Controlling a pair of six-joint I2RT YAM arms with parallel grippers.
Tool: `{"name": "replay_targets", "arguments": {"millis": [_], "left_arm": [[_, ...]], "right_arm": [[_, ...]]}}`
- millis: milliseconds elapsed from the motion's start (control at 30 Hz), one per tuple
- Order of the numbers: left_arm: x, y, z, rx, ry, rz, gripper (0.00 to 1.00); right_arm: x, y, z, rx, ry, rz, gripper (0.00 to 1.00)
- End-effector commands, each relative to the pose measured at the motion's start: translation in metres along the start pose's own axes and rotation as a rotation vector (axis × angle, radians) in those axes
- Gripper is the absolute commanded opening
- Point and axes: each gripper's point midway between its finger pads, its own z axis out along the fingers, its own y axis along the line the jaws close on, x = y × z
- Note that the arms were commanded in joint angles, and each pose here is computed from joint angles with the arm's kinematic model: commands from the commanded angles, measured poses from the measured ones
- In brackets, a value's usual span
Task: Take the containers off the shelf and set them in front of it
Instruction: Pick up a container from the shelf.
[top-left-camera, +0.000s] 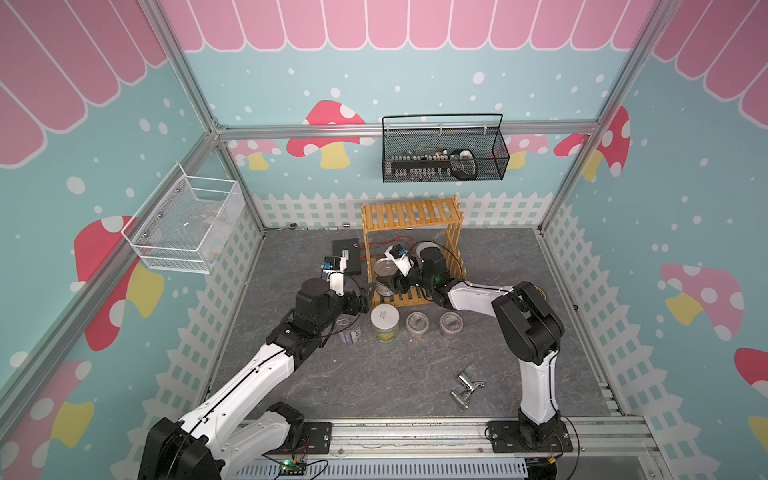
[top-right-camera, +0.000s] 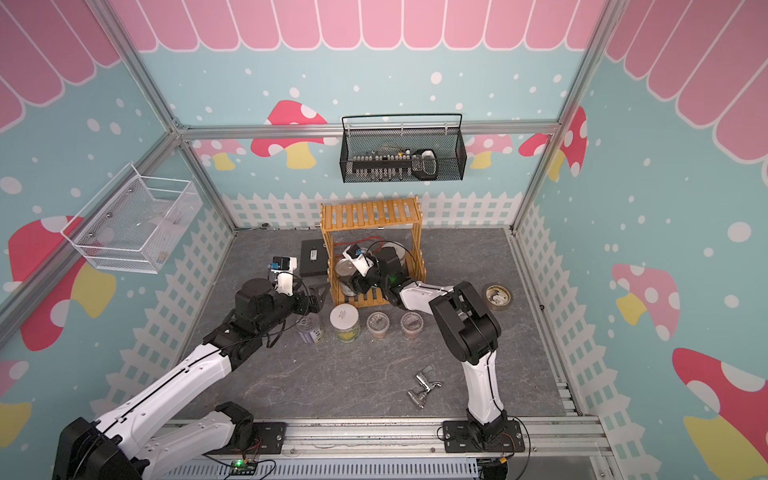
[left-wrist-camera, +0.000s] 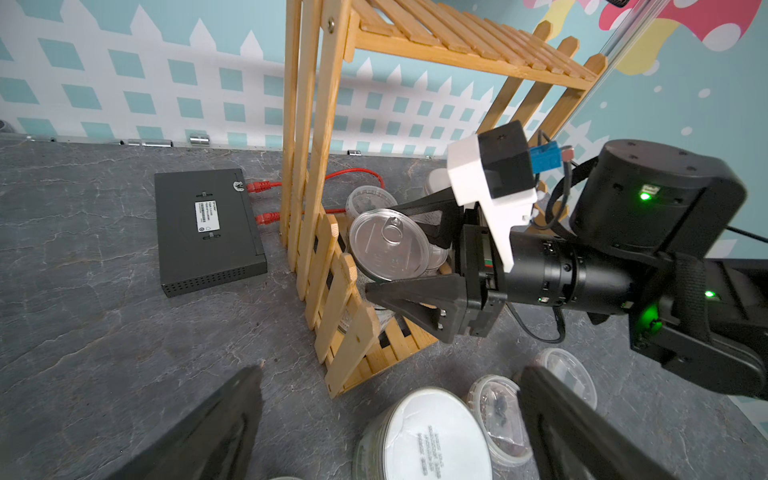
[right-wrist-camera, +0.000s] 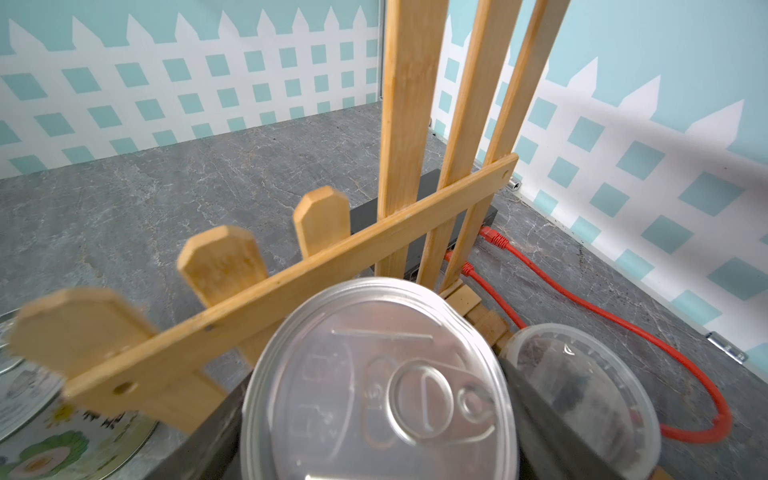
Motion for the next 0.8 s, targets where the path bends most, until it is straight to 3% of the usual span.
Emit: {"name": "replay_targets", "arguments": {"millis": [0, 400, 533, 767], "left_arm": [[-0.001, -0.001, -0.001, 0.016, -0.004, -0.01, 0.99], [-0.013, 0.0, 0.002, -0.002, -0.022, 0.013, 0.99], [-0.025, 0.017, 0.0, -0.039, -0.048, -0.003, 0.99], [-0.032, 0.022, 0.008, -0.042, -0.046, 0.0, 0.99]], "right_arm": [[-0.039, 0.0, -0.023, 0.017, -0.091, -0.041, 0.63], [-0.068, 0.036, -0.099, -0.002, -0.124, -0.125, 0.61], [-0.087, 0.049, -0.133, 0.007, -0.152, -0.18, 0.6], [-0.1, 0.121, -0.167, -0.151, -0.171, -0.196, 0.61]]}}
